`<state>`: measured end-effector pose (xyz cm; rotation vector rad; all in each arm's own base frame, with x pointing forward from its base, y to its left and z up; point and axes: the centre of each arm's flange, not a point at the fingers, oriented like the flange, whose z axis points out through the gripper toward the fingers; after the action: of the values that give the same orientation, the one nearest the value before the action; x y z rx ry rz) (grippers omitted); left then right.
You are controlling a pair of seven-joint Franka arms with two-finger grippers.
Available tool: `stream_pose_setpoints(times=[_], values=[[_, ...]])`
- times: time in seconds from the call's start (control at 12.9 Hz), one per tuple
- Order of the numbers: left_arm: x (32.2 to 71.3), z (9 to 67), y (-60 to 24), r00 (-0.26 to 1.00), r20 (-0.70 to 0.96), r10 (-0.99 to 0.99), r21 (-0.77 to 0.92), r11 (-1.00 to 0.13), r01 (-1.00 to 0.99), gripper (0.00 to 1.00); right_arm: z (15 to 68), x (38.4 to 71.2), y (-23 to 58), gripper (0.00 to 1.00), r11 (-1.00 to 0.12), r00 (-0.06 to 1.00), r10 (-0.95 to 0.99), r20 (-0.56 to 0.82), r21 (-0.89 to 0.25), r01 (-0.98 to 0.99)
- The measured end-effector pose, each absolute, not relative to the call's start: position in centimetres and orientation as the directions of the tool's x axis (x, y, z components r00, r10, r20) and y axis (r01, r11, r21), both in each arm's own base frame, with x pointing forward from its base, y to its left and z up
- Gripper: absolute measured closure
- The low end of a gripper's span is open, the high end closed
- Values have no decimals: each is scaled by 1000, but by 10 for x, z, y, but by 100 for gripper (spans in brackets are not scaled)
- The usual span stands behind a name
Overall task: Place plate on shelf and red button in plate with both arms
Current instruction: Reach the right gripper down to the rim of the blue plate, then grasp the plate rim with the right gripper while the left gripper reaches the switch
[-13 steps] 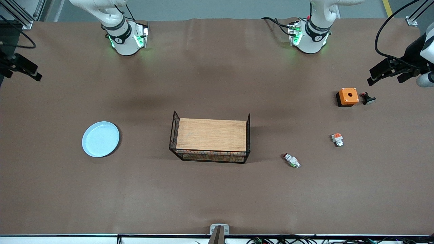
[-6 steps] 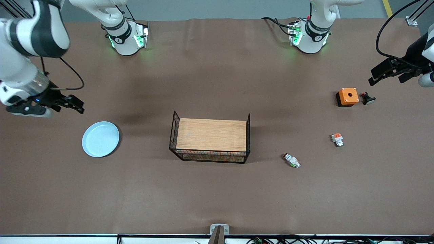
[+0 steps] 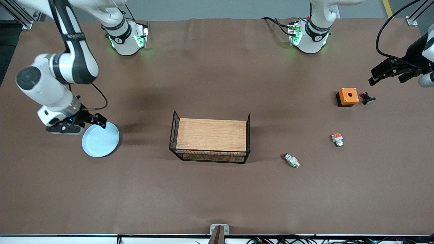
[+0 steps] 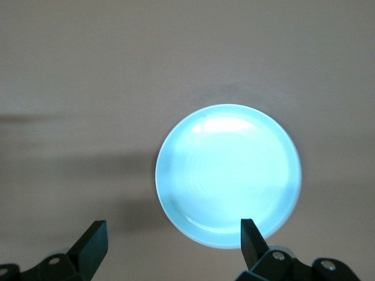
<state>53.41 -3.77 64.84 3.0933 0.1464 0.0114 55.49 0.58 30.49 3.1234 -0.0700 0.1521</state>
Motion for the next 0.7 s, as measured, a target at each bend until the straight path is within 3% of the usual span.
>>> stream_pose_setpoints(times=[0.31, 0.7], values=[[543, 632, -38, 995, -25, 98, 40, -994, 99, 0, 215, 560, 17, 0, -999, 992, -45, 118, 20, -48], [559, 610, -44, 990, -38, 136, 36, -990, 138, 0, 184, 555, 23, 2, -999, 995, -45, 87, 26, -47]])
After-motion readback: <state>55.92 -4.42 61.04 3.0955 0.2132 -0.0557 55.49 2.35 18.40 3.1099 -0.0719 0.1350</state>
